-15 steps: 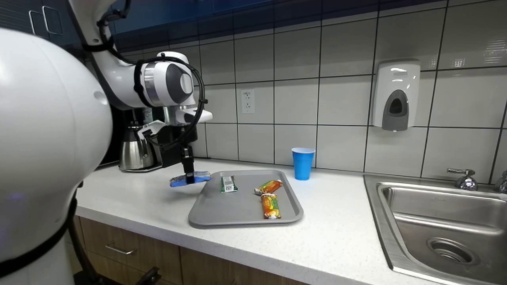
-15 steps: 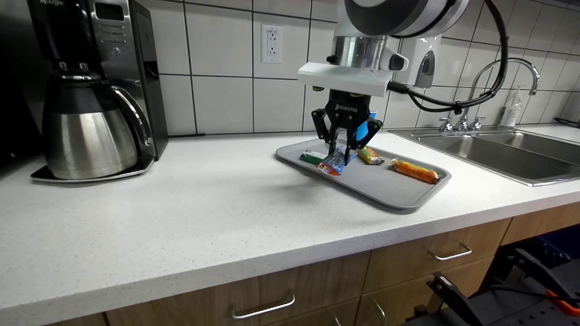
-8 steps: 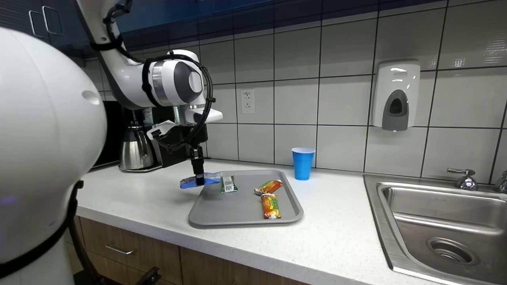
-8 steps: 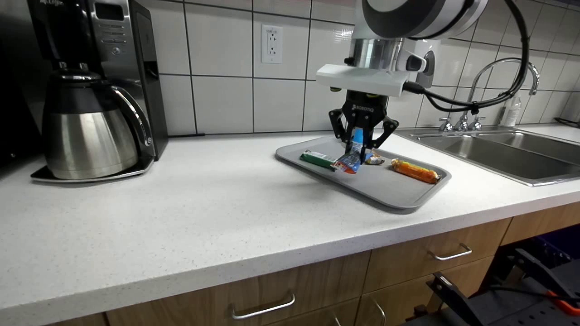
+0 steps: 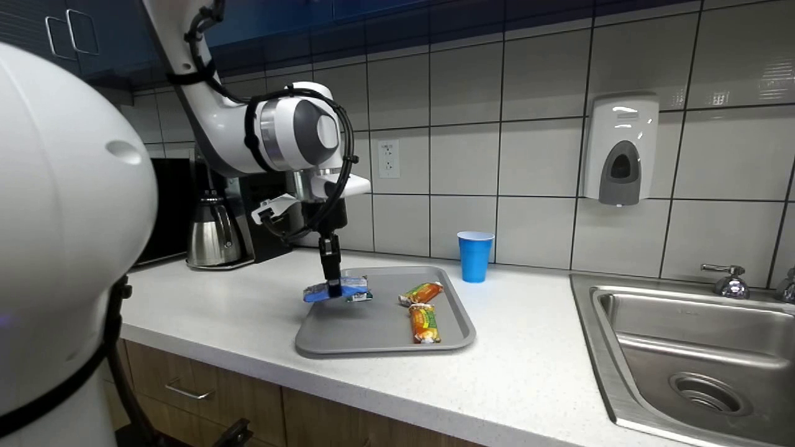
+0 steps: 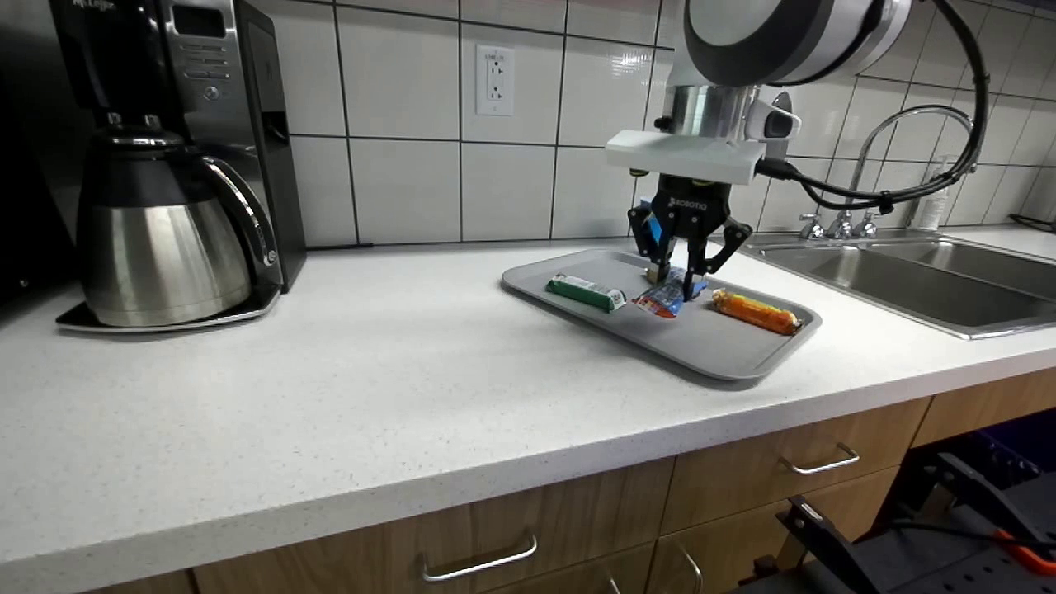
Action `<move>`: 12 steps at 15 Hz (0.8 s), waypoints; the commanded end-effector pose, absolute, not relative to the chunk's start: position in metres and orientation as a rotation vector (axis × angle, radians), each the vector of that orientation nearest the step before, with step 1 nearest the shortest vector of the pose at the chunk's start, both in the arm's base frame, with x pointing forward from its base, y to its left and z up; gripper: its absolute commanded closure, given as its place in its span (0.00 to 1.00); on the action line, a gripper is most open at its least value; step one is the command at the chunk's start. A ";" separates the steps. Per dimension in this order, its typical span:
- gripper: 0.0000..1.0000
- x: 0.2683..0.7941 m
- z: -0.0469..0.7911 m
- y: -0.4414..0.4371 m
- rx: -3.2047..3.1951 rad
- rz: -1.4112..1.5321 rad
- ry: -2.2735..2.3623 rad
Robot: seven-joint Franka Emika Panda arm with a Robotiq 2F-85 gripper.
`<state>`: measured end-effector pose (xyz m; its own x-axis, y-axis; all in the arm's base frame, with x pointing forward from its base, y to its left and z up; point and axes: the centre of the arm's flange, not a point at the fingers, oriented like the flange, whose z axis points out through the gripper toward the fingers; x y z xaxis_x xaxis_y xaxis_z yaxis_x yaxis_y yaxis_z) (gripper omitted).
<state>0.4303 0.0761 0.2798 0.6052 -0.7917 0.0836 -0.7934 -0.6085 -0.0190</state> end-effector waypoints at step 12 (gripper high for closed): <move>0.45 0.466 0.221 0.050 2.702 0.133 -1.508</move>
